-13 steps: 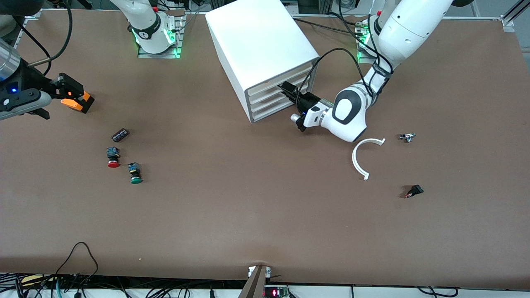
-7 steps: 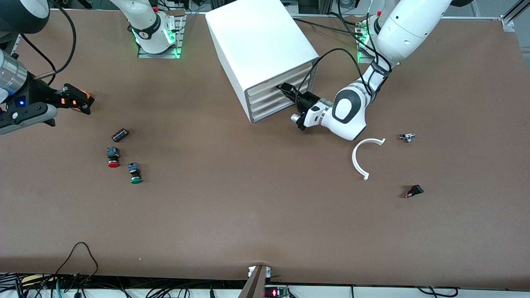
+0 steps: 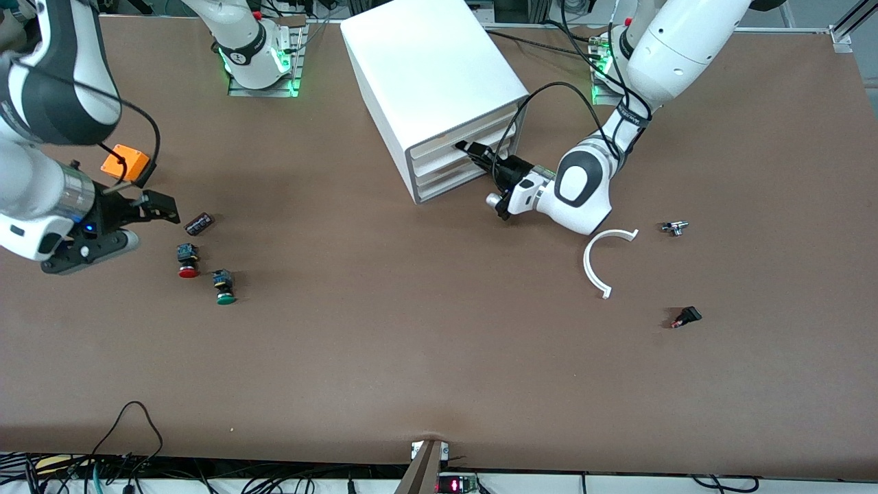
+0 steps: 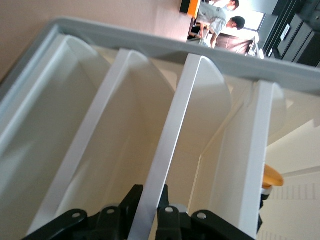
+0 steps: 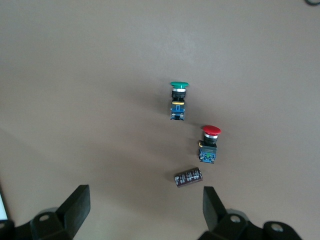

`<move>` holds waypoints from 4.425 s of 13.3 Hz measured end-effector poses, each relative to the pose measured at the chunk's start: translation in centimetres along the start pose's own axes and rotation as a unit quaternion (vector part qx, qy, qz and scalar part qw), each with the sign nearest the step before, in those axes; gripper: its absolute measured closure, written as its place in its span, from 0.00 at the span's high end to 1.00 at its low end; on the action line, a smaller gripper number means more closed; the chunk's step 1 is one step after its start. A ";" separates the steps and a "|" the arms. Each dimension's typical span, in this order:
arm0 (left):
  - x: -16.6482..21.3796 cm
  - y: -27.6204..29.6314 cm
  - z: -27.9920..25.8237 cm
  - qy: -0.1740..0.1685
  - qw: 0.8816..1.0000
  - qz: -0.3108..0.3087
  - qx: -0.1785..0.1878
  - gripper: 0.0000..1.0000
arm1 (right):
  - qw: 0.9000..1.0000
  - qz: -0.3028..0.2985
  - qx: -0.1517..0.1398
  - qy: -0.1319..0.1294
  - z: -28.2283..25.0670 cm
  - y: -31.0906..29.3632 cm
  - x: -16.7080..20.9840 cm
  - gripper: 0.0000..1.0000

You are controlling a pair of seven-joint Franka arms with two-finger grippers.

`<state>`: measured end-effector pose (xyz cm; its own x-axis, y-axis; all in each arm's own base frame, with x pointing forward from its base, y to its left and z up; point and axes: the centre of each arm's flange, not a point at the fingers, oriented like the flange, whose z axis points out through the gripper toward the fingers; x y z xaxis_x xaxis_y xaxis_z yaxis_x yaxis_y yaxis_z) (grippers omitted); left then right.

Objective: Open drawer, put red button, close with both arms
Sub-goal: 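Pull the drawer open with the left gripper while the right gripper reaches the buttons, then grasp the red-capped button with the right gripper, then carry the red button over the open drawer with the right gripper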

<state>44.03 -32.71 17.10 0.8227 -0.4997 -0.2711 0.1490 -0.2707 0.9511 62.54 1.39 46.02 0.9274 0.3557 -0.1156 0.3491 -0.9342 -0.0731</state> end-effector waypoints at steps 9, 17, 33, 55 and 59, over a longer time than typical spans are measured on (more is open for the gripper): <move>1.5 -0.6 -8.1 0.097 0.995 -0.026 -0.003 0.24 | 0.998 -0.053 -0.036 -0.026 9.3 7.3 0.6 0.99; 1.1 -1.2 -13.4 0.135 0.987 -0.082 -0.016 0.60 | 0.998 -0.048 -0.036 0.002 22.2 9.1 -3.6 0.99; -5.6 14.6 -30.7 0.113 0.851 -0.166 0.485 1.00 | 0.998 -0.035 -0.036 0.024 28.4 10.3 -5.5 0.45; -2.0 16.7 -22.3 0.273 0.710 -0.375 0.530 1.00 | 0.976 0.209 0.058 -0.005 7.1 -25.8 7.2 0.41; -1.9 16.7 -22.2 0.273 0.710 -0.375 0.530 1.00 | 0.961 0.265 0.085 0.012 7.1 -41.0 7.8 0.41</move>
<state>57.11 -17.97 36.80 0.8637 0.4259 -0.2696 0.3977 -0.9044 -0.1546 54.53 42.72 41.07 0.9724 -0.1702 -0.1593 -0.1971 -0.9653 -0.1715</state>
